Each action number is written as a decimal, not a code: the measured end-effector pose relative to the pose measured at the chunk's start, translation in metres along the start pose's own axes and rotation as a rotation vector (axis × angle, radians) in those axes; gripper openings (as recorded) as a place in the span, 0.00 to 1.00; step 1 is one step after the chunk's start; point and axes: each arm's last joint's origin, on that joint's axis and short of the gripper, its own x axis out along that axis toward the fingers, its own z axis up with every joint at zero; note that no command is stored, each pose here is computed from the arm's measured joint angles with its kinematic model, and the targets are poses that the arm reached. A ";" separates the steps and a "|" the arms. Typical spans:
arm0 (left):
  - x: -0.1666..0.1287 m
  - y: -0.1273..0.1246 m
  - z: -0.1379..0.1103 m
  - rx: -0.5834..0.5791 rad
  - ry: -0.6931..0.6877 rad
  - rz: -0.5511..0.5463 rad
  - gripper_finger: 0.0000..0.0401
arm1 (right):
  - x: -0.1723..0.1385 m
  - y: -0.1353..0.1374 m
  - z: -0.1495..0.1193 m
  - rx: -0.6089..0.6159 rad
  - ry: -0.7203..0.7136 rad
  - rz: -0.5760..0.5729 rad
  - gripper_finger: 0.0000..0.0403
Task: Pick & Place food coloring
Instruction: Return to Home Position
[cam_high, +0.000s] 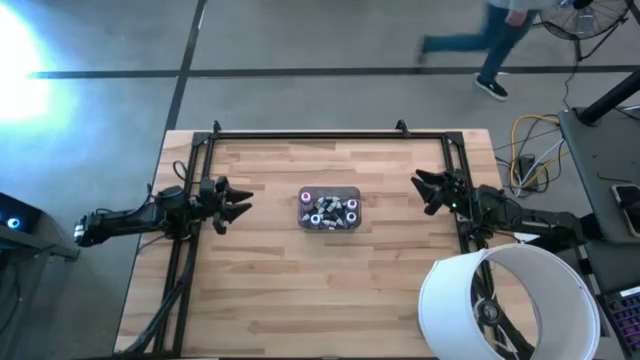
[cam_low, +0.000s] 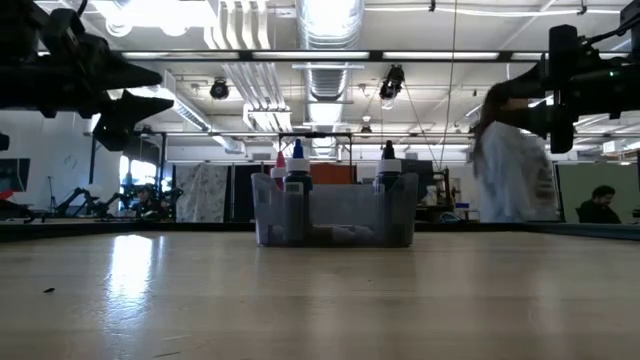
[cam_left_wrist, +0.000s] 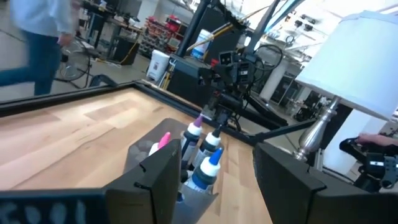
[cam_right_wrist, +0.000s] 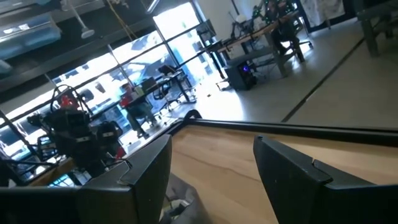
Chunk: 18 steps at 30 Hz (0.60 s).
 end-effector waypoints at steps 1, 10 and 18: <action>0.000 0.000 0.000 0.000 0.004 0.001 0.44 | 0.000 0.000 0.000 0.000 0.001 0.001 0.55; 0.000 0.000 -0.001 0.000 0.006 0.001 0.44 | 0.000 0.001 -0.001 -0.036 0.007 0.012 0.55; 0.000 0.000 -0.001 0.000 0.007 -0.002 0.44 | -0.002 0.012 0.000 -0.271 0.063 0.350 0.55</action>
